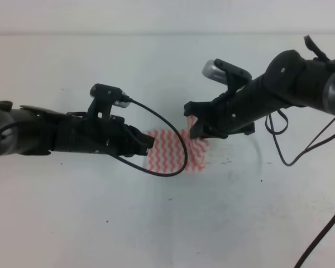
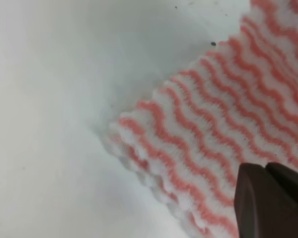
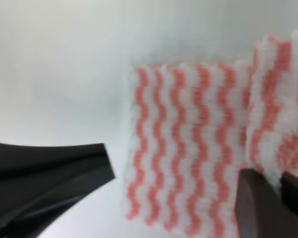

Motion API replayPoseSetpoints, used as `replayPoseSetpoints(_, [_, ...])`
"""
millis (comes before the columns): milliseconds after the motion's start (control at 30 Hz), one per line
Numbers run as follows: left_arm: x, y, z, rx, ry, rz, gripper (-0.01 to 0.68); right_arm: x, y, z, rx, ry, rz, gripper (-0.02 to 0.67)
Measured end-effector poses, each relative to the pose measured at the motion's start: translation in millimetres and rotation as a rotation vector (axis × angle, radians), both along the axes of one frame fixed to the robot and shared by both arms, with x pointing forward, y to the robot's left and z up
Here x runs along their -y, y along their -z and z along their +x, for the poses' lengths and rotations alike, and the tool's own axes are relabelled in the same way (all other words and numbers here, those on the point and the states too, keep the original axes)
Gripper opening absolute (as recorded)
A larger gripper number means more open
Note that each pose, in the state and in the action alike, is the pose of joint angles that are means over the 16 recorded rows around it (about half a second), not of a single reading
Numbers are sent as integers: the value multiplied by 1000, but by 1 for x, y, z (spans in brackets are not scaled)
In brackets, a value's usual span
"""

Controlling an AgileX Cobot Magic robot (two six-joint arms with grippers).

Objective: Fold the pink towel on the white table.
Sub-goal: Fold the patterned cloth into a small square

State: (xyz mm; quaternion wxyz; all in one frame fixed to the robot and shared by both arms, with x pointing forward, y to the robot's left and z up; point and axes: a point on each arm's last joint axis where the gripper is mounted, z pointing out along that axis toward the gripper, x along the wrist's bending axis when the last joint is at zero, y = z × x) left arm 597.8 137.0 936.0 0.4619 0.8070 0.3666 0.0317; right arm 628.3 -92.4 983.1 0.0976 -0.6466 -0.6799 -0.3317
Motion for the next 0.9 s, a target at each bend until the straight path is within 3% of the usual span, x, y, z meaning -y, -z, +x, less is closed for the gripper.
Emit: replayPoseSetpoints(900, [-4, 23, 2, -38, 11, 43, -4, -21, 12, -2, -6, -12, 15, -16])
